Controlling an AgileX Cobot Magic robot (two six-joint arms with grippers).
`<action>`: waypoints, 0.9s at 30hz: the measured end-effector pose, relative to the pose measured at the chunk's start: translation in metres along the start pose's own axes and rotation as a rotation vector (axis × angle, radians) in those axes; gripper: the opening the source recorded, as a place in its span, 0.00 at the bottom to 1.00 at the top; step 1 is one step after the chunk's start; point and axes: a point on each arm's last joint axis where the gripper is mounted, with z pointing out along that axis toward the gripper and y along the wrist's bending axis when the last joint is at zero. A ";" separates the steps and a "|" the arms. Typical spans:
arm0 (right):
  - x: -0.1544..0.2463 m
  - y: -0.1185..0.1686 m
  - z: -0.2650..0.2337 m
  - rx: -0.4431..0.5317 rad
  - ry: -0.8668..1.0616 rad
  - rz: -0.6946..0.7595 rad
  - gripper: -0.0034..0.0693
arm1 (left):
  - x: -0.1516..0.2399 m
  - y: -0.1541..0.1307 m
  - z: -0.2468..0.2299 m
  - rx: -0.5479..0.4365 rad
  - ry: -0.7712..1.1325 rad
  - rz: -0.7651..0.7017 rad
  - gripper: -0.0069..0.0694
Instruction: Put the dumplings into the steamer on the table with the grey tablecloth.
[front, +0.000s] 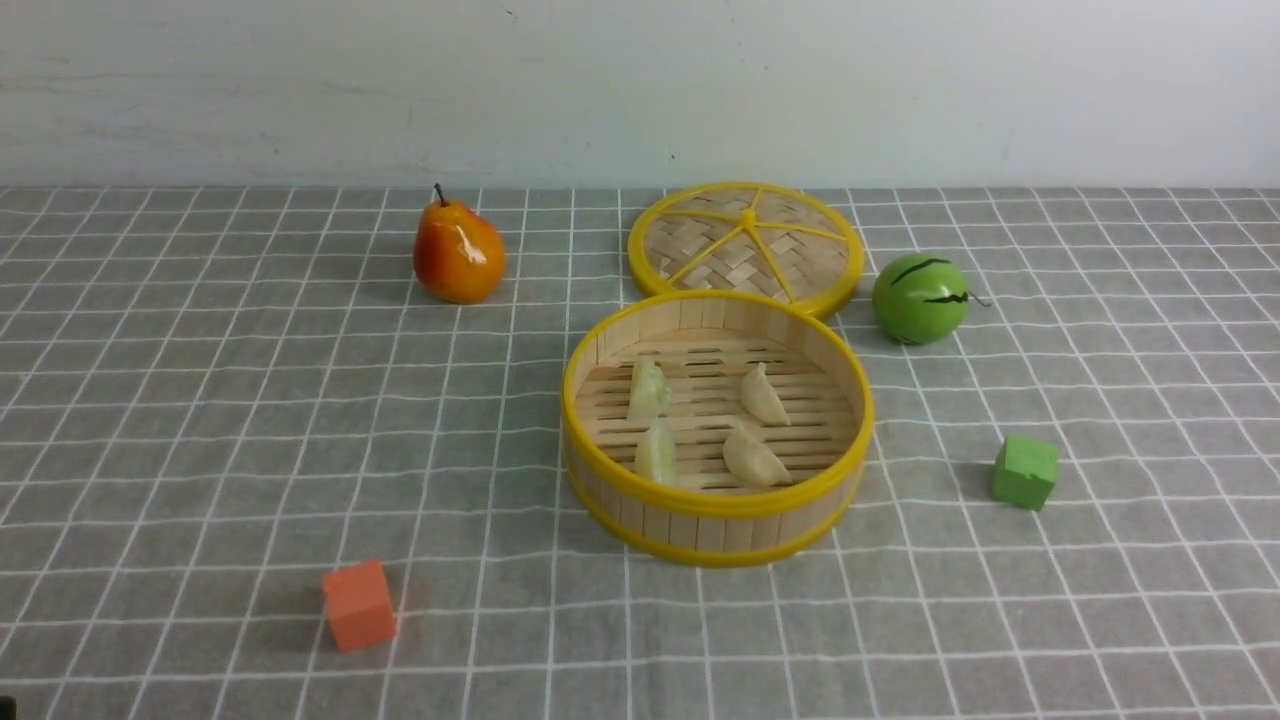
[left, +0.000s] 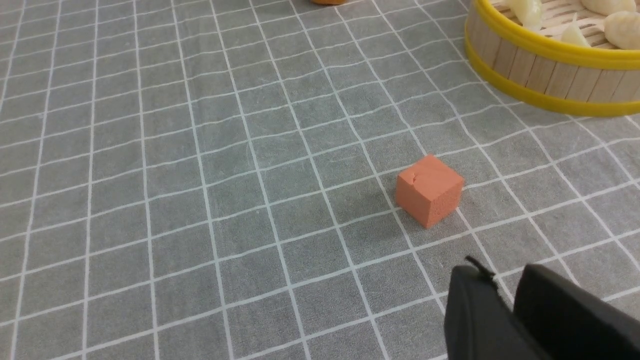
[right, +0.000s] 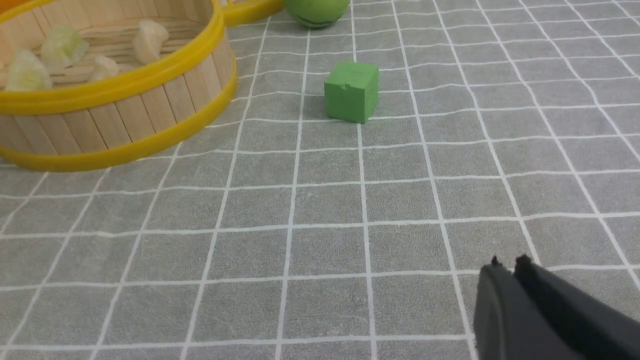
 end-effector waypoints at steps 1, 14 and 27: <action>0.000 0.000 0.000 0.000 0.000 0.000 0.09 | 0.000 0.000 0.000 0.000 0.000 0.000 0.25; 0.000 0.000 0.000 0.000 0.000 -0.001 0.11 | 0.005 0.002 -0.002 -0.016 -0.012 -0.014 0.27; 0.000 0.000 0.000 0.000 0.001 -0.001 0.15 | 0.068 0.000 0.026 -0.180 -0.213 -0.313 0.27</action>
